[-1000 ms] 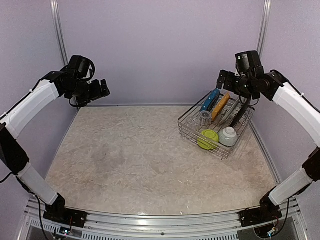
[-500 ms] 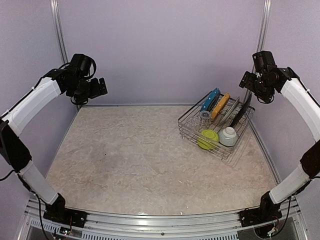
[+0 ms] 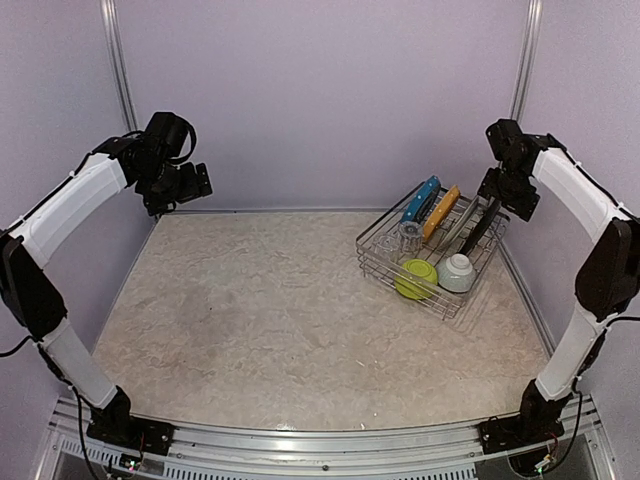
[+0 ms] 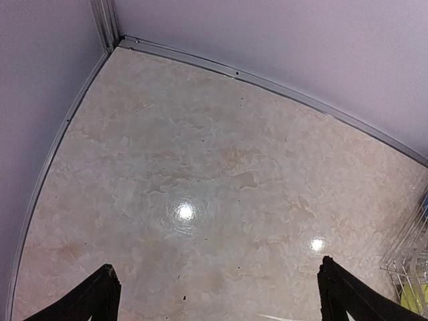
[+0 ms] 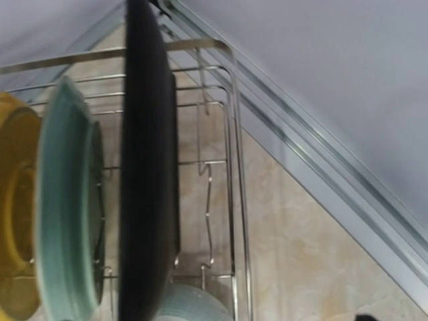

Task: Unload the mixed dishes from the dish rack
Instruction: Grab the plate from the dish rack.

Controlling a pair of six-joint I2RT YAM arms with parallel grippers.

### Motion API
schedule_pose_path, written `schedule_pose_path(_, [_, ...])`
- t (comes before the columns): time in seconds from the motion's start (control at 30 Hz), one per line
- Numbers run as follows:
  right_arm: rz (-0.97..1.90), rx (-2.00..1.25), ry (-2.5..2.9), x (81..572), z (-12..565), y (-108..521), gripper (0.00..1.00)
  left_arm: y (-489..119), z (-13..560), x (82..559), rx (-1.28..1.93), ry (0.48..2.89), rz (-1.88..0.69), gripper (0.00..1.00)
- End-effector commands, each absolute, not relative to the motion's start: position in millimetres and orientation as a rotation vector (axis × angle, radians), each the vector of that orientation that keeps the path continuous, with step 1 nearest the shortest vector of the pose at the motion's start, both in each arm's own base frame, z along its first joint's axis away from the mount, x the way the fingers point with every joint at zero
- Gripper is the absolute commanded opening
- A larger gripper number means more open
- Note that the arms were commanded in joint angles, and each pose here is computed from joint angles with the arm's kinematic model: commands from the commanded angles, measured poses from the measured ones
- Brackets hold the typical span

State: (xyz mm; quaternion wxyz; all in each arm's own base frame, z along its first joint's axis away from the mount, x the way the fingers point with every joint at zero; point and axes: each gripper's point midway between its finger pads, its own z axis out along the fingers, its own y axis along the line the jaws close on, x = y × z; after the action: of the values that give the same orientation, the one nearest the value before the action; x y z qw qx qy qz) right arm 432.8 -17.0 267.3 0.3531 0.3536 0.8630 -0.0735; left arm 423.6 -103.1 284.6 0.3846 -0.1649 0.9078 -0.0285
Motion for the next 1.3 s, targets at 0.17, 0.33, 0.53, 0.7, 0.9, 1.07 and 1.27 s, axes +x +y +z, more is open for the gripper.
schedule_pose_path(0.17, [-0.179, 0.996, 2.247, 451, 243, -29, 0.85, -91, 285, 423, -0.468, 2.313, -0.013, 0.99])
schedule_pose_path(0.33, [-0.156, 0.984, 2.241, 462, 232, -26, 0.84, -88, 284, 424, -0.48, 2.318, -0.03, 0.99])
schedule_pose_path(0.53, [-0.194, 1.006, 2.268, 468, 210, -27, 0.81, -83, 286, 426, -0.507, 2.312, -0.058, 0.99])
schedule_pose_path(0.7, [-0.231, 1.027, 2.292, 470, 193, -29, 0.78, -79, 285, 428, -0.526, 2.313, -0.058, 0.99])
schedule_pose_path(0.9, [-0.245, 1.024, 2.311, 478, 175, -28, 0.73, -78, 280, 428, -0.539, 2.325, -0.063, 0.99])
schedule_pose_path(1.07, [-0.256, 1.023, 2.336, 487, 160, -27, 0.69, -79, 279, 428, -0.529, 2.335, -0.063, 0.99])
schedule_pose_path(1.27, [-0.272, 1.023, 2.337, 495, 156, -28, 0.64, -76, 278, 427, -0.531, 2.339, -0.058, 0.99])
